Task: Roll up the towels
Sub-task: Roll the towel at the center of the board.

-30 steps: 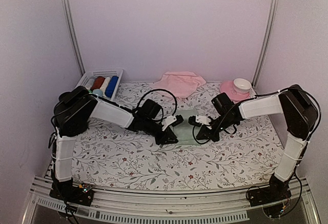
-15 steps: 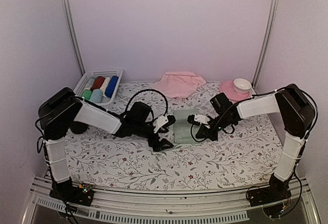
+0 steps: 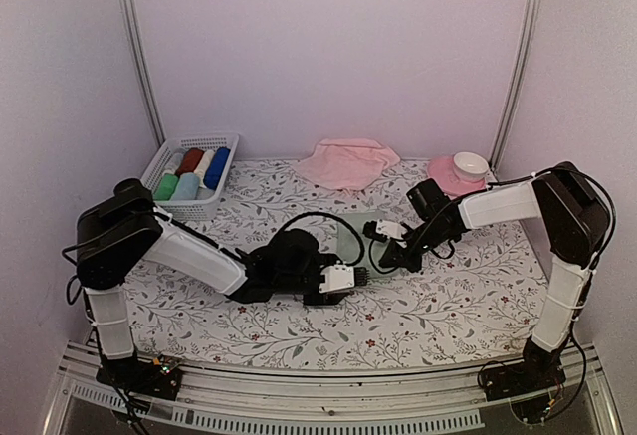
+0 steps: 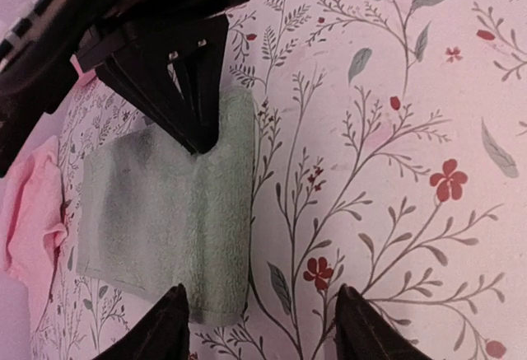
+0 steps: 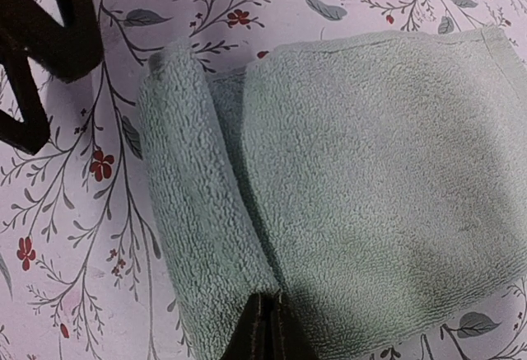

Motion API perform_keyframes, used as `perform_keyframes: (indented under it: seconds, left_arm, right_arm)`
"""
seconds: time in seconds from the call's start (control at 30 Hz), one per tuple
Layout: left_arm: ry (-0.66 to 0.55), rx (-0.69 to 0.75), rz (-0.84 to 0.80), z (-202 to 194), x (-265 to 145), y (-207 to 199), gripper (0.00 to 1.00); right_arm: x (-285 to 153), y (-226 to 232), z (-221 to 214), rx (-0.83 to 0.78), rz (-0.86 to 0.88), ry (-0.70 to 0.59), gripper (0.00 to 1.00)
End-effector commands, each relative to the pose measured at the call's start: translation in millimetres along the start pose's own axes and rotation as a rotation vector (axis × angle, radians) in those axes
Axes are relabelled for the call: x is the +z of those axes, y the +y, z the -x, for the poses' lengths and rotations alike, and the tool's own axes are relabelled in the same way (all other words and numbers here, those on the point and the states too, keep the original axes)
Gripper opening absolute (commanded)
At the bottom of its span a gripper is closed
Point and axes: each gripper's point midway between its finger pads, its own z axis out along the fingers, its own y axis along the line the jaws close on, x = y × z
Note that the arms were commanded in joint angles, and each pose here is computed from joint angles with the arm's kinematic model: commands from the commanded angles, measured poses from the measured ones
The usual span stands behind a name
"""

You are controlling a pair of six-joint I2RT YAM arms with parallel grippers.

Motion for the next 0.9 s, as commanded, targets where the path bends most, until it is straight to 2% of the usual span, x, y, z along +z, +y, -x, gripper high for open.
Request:
perform_keyframes:
  seconds: [0.0, 0.27, 0.57, 0.77, 0.87]
  left_arm:
    - [0.105, 0.092, 0.048, -23.3, 15.1, 5.4, 0.59]
    - [0.144, 0.102, 0.052, -35.5, 27.2, 0.9, 0.56]
    - [0.214, 0.119, 0.019, -52.0, 35.9, -7.3, 0.44]
    - [0.284, 0.120, 0.002, -70.4, 42.2, -13.4, 0.43]
    - [0.305, 0.117, -0.010, -75.3, 43.3, -16.9, 0.36]
  right_arm:
    - [1.5, -7.9, -5.6, 0.029, -0.012, 0.027, 0.03]
    - [0.8, -8.2, -6.2, 0.029, -0.011, 0.030, 0.03]
    - [3.3, -7.0, -8.8, 0.030, 0.000, 0.037, 0.03]
    - [3.6, -6.5, -9.6, 0.030, 0.003, 0.040, 0.03]
    - [4.2, -6.5, -10.2, 0.031, 0.005, 0.042, 0.03]
